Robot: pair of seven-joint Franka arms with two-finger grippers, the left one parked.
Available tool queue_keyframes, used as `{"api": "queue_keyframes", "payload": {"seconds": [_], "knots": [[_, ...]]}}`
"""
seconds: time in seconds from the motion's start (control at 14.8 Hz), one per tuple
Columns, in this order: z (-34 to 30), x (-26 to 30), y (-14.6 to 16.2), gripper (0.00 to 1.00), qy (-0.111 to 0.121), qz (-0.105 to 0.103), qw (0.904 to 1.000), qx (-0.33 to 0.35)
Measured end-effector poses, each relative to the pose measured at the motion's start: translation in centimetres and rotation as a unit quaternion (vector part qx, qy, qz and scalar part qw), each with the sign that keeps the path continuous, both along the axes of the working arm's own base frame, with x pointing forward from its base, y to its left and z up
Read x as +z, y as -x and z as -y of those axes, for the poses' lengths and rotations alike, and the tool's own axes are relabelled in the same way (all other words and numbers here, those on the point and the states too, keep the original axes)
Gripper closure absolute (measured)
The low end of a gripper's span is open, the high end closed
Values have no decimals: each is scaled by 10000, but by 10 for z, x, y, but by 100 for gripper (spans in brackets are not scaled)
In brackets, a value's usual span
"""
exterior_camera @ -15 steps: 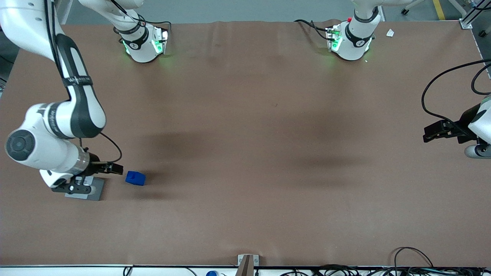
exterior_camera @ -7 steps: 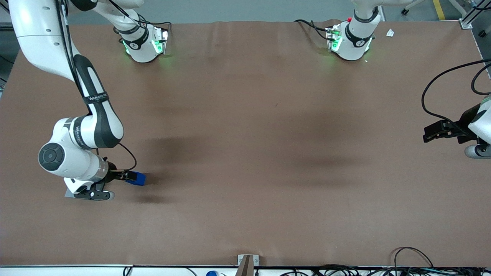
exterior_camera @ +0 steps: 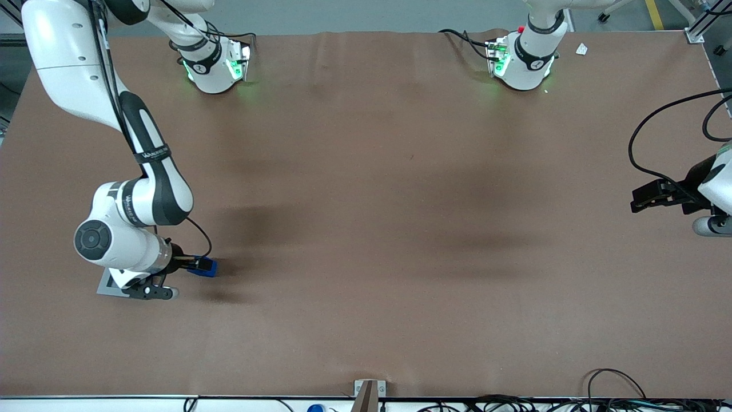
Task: Insert blue part into gray base with right arm
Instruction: 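Close the right gripper on the blue cube and lift it, then carry the held blue cube over the gray base's recess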
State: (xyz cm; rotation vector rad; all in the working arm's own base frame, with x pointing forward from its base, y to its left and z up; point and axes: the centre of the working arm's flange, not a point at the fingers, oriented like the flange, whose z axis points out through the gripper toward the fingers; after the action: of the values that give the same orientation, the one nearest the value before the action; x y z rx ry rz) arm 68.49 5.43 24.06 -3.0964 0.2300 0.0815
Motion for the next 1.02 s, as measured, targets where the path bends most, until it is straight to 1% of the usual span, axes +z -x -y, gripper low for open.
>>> {"api": "queue_keyframes", "payload": {"seconds": [0.07,0.14,0.2,0.27,1.02], "knots": [[-3,0,0,3,1,7,10000,-28],[-4,-1,0,3,1,21,10000,-45],[-5,-1,0,9,1,30,10000,-61],[-4,-2,-1,18,3,30,10000,-76],[0,-8,-2,19,12,88,9999,-123]]}}
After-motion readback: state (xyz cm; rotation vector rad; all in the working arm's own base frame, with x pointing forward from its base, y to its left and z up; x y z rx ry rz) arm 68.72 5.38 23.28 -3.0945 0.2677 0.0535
